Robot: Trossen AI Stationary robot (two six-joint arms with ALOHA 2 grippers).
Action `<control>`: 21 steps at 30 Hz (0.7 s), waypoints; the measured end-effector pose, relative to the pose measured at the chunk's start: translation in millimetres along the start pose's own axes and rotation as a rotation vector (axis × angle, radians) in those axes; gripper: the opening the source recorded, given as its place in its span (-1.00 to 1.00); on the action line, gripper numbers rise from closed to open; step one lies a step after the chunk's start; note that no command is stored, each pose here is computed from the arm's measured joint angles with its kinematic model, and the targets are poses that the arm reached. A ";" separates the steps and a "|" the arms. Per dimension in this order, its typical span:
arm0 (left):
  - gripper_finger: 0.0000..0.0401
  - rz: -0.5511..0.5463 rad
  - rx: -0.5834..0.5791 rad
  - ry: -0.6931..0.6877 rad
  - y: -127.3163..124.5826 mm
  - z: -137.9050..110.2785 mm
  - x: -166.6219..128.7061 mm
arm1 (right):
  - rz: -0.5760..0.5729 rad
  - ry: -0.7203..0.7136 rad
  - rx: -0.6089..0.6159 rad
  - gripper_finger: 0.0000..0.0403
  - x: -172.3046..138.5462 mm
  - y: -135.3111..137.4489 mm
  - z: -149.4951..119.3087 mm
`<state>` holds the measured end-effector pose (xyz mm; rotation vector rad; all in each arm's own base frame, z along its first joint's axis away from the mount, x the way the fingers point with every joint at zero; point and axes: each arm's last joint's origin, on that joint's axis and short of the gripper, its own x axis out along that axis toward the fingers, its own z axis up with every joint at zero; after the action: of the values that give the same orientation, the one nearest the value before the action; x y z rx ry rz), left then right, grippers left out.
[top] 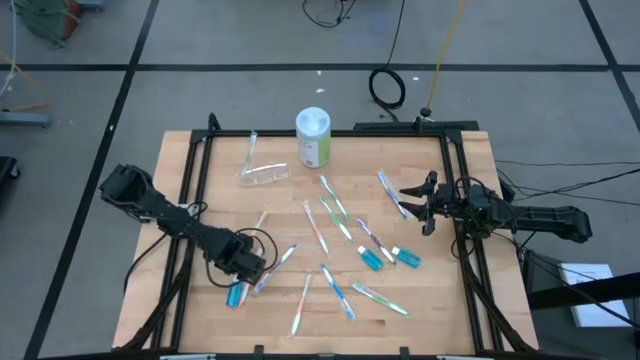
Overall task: Pick & Place toothbrushing station
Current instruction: Put the left mouthwash into the transparent organizer
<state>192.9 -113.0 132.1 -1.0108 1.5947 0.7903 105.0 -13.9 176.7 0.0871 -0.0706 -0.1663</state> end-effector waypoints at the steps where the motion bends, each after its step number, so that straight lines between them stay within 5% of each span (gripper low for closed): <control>1: -0.05 -0.005 -0.007 0.001 0.4 -0.4 -0.9 | -0.001 0.000 0.000 -0.16 0.0 0.0 0.0; 21: -0.05 -0.073 -0.192 0.057 3.0 -41.9 -1.9 | -0.004 -0.003 -0.053 -0.16 0.0 -0.1 0.3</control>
<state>173.1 -148.1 144.0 -1.2320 1.5420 0.8834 105.0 -14.1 177.0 0.0342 -0.0692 -0.1723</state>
